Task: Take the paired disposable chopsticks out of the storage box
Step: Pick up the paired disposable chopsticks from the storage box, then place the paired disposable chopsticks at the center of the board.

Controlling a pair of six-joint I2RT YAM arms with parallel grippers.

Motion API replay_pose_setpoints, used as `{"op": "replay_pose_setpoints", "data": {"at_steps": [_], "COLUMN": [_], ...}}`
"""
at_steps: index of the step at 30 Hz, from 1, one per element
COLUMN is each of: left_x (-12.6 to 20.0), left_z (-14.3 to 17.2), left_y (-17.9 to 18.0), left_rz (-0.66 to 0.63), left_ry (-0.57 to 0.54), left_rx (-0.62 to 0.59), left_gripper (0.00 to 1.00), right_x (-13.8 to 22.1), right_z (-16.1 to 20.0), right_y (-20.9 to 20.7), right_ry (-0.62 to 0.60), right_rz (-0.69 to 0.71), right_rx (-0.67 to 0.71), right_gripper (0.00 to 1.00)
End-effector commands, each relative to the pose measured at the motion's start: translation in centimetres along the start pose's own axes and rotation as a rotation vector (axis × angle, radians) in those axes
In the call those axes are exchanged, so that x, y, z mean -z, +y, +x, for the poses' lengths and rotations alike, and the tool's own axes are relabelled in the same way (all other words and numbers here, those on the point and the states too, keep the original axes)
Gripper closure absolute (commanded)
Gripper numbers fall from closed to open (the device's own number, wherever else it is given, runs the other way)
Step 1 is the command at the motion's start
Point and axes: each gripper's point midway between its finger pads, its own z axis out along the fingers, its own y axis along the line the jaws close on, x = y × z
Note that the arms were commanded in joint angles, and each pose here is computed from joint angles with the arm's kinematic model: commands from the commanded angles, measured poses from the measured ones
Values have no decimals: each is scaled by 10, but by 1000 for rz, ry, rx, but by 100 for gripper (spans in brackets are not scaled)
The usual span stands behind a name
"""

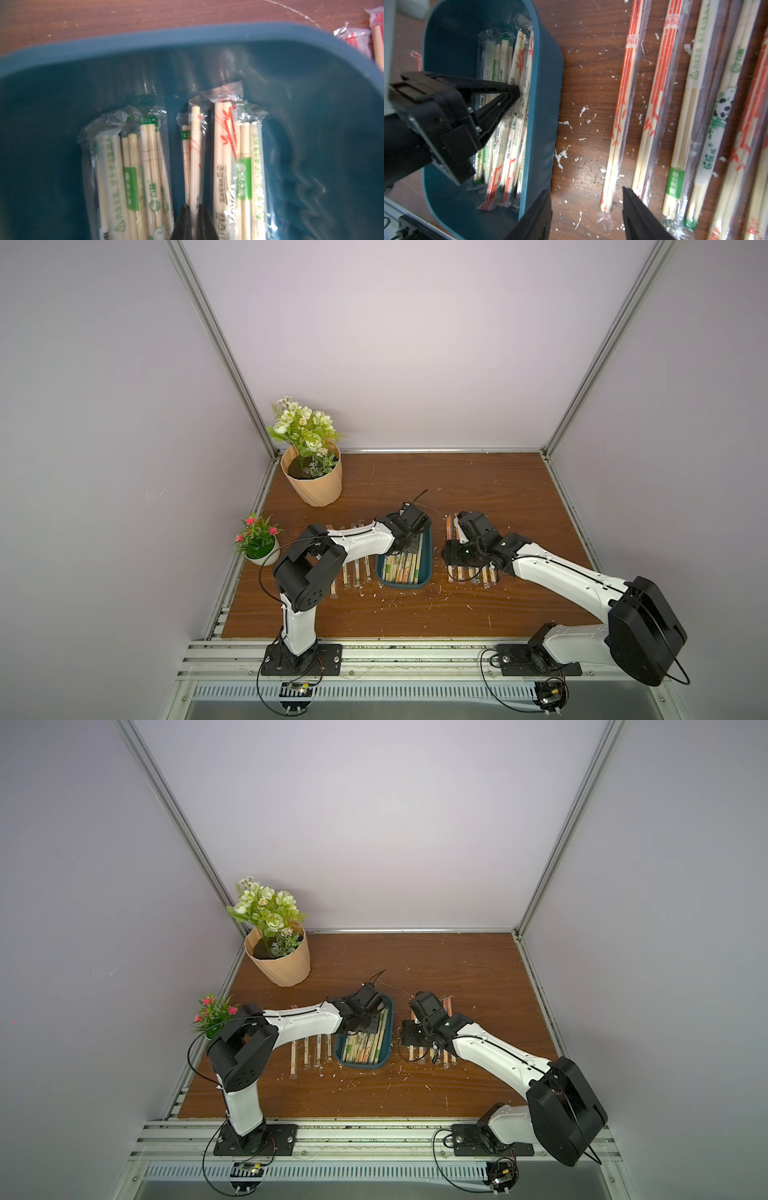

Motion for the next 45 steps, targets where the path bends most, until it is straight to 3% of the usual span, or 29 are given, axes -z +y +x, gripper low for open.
{"op": "replay_pose_setpoints", "data": {"at_steps": [1,14,21,32,38,45], "left_x": [24,59,65,62,51,41], "left_z": [-21,-52,-56,-64,-65,-66], "left_y": [6,16,-14,-97,-114,-110], "left_rz": [-11,80,244,385,401,334], "left_ry": [-47,-122,-154,-171,-169,-192], "left_rx": [5,71,144,168,204,230], "left_gripper": [99,99,99,99,100,99], "right_x": [5,6,10,25,34,38], "right_z": [-13,-16,-20,-27,-21,-13], "right_y": [7,7,2,-32,-51,-59], "right_ry": [-28,-34,-45,-86,-98,-99], "right_rz": [-10,-9,2,58,73,70], "right_rx": [13,14,17,-29,-63,-82], "right_gripper": [41,41,41,41,40,40]}}
